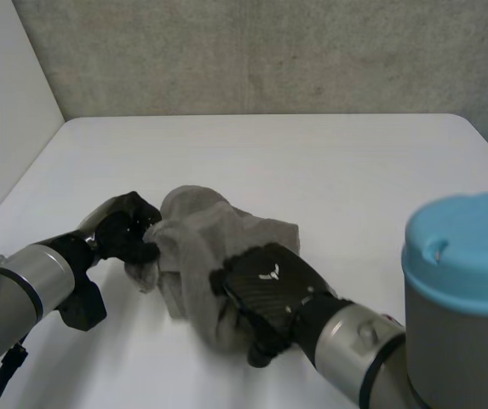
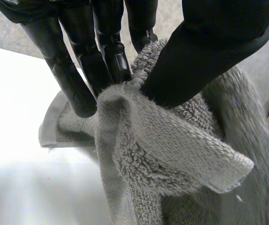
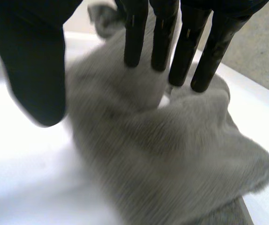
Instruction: Fold the towel.
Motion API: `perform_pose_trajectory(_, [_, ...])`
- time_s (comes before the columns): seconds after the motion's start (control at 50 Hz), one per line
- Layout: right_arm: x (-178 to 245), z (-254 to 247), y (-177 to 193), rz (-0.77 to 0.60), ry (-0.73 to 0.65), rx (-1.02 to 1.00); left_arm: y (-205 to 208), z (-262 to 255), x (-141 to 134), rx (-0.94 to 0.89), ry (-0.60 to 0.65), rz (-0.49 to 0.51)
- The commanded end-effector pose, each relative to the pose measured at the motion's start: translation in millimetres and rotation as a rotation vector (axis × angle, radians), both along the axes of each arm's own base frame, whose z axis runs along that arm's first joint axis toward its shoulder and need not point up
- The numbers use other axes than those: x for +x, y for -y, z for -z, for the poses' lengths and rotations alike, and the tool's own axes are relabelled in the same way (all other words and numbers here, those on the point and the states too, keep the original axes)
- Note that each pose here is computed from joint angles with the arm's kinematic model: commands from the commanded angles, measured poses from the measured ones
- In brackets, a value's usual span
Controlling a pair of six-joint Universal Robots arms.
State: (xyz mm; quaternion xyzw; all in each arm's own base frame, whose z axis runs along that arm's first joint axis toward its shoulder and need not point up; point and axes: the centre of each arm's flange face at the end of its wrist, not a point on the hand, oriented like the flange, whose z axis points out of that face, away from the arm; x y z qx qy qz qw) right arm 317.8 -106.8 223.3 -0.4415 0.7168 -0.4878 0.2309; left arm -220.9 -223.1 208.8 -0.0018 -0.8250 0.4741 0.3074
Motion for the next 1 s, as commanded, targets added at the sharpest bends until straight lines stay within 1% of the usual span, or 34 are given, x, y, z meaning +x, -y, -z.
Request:
perform_pose_trajectory(0.02, [3.3,-43.4,57.8,0.123,0.108,-0.063,-6.7,1.8,-1.4,-0.012,0.046,0.031])
perform_pose_trajectory(0.06, [-6.6,-53.4,93.1,0.193,0.121,-0.104,-10.4,1.7,-1.7,-0.011,0.048,0.037])
perform_pose_trajectory(0.12, [-6.5,-55.7,102.6,0.198,0.116,-0.130,-20.8,-9.3,0.2,-0.039,0.040,0.040])
perform_pose_trajectory(0.16, [-4.4,-61.3,115.9,0.193,0.098,-0.196,-33.4,-18.4,2.7,-0.062,0.033,0.047])
perform_pose_trajectory(0.18, [-4.4,-61.4,116.0,0.193,0.098,-0.196,-33.4,-18.4,2.8,-0.062,0.033,0.048])
perform_pose_trajectory(0.22, [0.0,-59.6,127.6,0.181,0.068,-0.252,-46.4,-27.2,4.8,-0.094,0.033,0.068])
perform_pose_trajectory(0.28, [8.7,-55.0,137.9,0.151,0.046,-0.302,-53.2,-31.0,5.8,-0.112,0.040,0.083])
perform_pose_trajectory(0.3, [8.7,-55.0,137.9,0.150,0.046,-0.302,-60.2,-33.6,6.9,-0.125,0.050,0.097])
perform_pose_trajectory(0.32, [16.0,-50.9,141.2,0.114,0.043,-0.321,-66.1,-35.7,8.1,-0.136,0.063,0.108])
perform_pose_trajectory(0.34, [16.1,-50.9,141.2,0.114,0.043,-0.321,-66.2,-35.7,8.1,-0.136,0.064,0.108])
perform_pose_trajectory(0.38, [29.0,-38.3,146.5,0.027,0.052,-0.331,-76.2,-39.1,10.3,-0.143,0.080,0.120])
perform_pose_trajectory(0.4, [29.1,-38.2,146.5,0.027,0.052,-0.331,-76.3,-39.1,10.4,-0.143,0.080,0.120])
perform_pose_trajectory(0.44, [41.5,-25.3,151.0,-0.058,0.079,-0.315,-81.5,-40.0,11.4,-0.139,0.083,0.124])
perform_pose_trajectory(0.5, [46.5,-19.0,154.0,-0.088,0.087,-0.306,-88.4,-40.0,13.0,-0.126,0.087,0.127])
perform_pose_trajectory(0.54, [58.7,-3.5,157.9,-0.135,0.096,-0.284,-93.5,-38.7,13.6,-0.120,0.089,0.133])
perform_pose_trajectory(0.56, [58.8,-3.4,157.9,-0.135,0.096,-0.284,-93.5,-38.7,13.6,-0.120,0.089,0.133])
perform_pose_trajectory(0.6, [73.3,11.7,159.3,-0.168,0.098,-0.274,-96.3,-37.9,14.4,-0.118,0.090,0.133])
perform_pose_trajectory(0.62, [73.3,11.8,159.3,-0.169,0.098,-0.273,-96.3,-37.9,14.4,-0.118,0.090,0.133])
perform_pose_trajectory(0.66, [82.2,30.9,160.6,-0.190,0.085,-0.246,-98.4,-37.7,15.0,-0.120,0.089,0.133])
perform_pose_trajectory(0.72, [84.9,38.9,161.5,-0.196,0.080,-0.235,-99.2,-38.4,15.2,-0.124,0.089,0.132])
perform_pose_trajectory(0.76, [92.3,53.5,160.0,-0.213,0.072,-0.222,-101.0,-39.5,15.8,-0.129,0.090,0.133])
perform_pose_trajectory(0.86, [100.7,68.5,162.3,-0.221,0.069,-0.217,-102.9,-40.6,16.3,-0.130,0.087,0.132])
perform_pose_trajectory(1.0, [101.7,85.0,165.2,-0.213,0.050,-0.199,-102.6,-40.7,16.4,-0.132,0.089,0.133])
